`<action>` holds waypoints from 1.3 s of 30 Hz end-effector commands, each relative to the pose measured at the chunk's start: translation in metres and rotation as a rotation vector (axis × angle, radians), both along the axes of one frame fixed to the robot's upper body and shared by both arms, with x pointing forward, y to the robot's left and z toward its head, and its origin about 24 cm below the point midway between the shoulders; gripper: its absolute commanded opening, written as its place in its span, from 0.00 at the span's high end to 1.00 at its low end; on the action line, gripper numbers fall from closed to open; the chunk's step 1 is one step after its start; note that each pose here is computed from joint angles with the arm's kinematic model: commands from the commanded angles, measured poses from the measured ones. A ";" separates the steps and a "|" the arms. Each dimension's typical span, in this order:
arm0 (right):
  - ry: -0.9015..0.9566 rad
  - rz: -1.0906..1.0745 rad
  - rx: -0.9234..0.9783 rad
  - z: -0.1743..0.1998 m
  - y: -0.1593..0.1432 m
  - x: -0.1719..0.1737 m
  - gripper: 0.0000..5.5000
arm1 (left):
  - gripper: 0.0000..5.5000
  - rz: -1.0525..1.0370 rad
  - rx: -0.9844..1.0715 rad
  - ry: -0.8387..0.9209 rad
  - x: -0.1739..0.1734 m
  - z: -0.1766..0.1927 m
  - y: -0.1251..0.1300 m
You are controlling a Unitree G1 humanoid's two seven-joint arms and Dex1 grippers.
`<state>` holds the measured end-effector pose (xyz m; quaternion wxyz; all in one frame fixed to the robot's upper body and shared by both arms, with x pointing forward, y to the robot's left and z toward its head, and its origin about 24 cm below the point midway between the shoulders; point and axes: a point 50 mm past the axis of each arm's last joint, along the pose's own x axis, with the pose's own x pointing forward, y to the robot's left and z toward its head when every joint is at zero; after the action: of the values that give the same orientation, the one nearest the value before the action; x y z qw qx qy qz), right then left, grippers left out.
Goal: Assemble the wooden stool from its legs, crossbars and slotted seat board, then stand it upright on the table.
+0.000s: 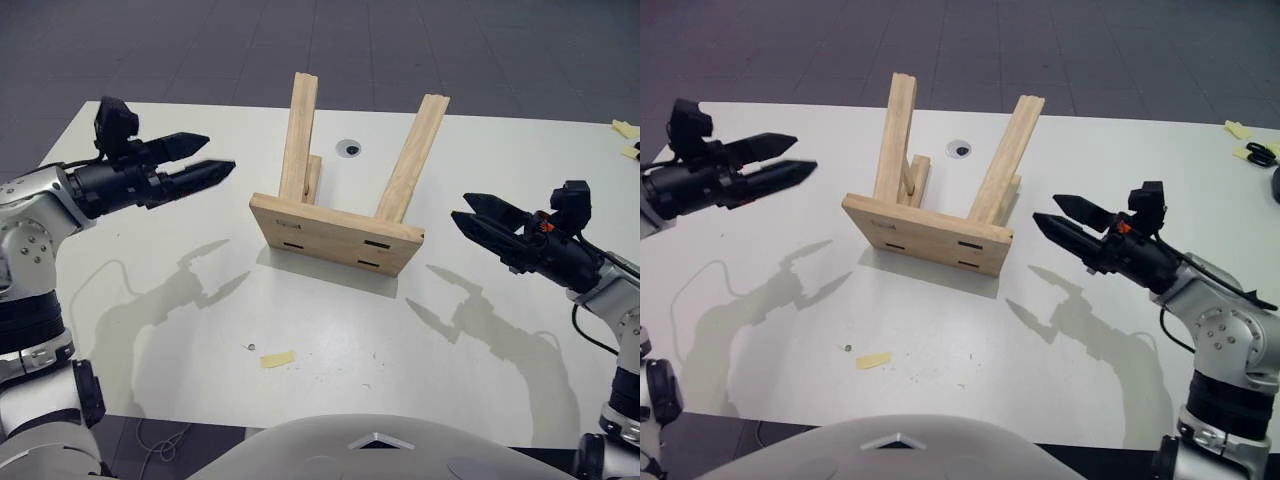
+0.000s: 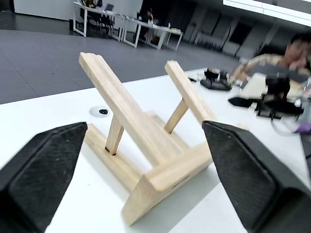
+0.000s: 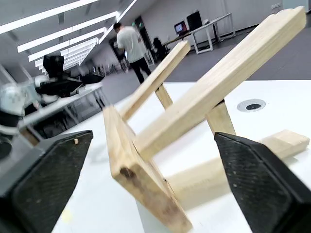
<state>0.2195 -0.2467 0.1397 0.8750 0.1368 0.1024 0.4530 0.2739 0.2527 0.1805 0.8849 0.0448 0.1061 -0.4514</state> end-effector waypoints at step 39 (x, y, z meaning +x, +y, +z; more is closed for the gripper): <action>0.213 0.433 -0.094 -0.049 0.036 0.035 0.61 | 0.59 -0.389 -0.211 0.272 -0.044 -0.082 -0.095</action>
<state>0.2554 -0.2207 0.0826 0.7582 0.0488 0.2294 0.6084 0.2491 0.1840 0.0839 0.7996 -0.0219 0.2015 -0.5653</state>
